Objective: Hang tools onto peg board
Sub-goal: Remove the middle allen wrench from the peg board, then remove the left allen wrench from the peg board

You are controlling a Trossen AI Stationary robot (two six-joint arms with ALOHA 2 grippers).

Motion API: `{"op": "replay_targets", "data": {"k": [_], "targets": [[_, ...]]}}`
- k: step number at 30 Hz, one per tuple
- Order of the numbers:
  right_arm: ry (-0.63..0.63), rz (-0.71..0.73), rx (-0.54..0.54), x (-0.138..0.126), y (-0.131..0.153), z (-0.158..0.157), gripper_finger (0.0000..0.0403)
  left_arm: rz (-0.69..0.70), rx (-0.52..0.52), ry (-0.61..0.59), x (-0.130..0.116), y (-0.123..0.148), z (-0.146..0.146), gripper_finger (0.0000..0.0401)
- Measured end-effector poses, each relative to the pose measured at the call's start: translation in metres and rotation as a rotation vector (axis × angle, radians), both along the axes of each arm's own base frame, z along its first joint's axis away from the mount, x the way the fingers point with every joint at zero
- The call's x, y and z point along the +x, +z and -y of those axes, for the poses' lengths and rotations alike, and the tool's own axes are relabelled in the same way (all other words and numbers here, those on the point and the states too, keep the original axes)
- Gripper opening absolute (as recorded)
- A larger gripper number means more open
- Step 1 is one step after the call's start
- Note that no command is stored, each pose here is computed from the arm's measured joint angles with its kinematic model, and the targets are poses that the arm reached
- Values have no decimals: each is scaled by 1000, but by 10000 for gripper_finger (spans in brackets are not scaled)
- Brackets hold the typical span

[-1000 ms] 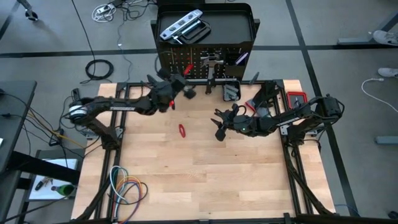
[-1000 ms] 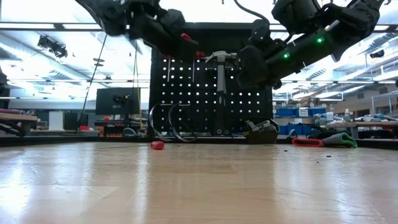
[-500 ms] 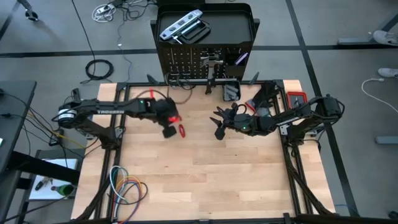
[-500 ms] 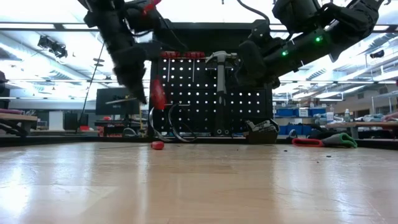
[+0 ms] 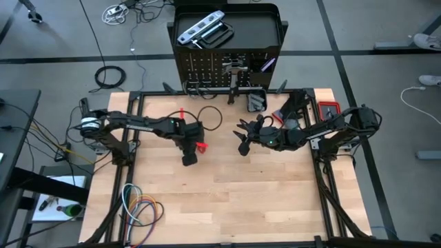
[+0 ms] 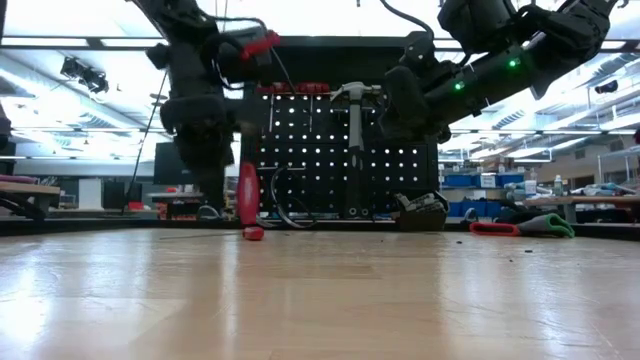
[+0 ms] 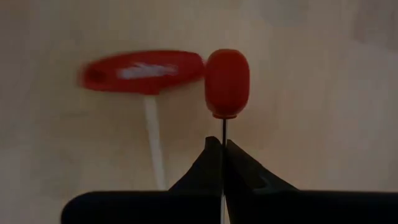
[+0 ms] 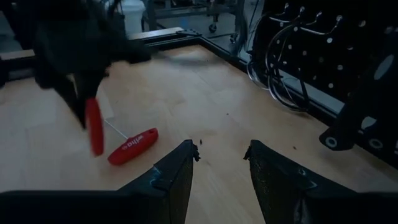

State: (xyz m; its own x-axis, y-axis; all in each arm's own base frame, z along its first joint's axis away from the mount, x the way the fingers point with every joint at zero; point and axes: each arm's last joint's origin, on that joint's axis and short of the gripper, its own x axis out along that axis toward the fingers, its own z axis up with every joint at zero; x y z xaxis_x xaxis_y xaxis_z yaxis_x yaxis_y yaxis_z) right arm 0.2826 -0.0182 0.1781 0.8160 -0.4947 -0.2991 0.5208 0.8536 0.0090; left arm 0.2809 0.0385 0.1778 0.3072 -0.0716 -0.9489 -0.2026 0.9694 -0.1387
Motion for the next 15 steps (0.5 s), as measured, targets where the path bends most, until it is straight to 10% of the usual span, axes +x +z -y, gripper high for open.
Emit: {"op": "replay_targets", "data": {"k": [15], "targets": [[0,-10,1,0,-1,0,162,-21,213,47,3,-3,-7,152]]}}
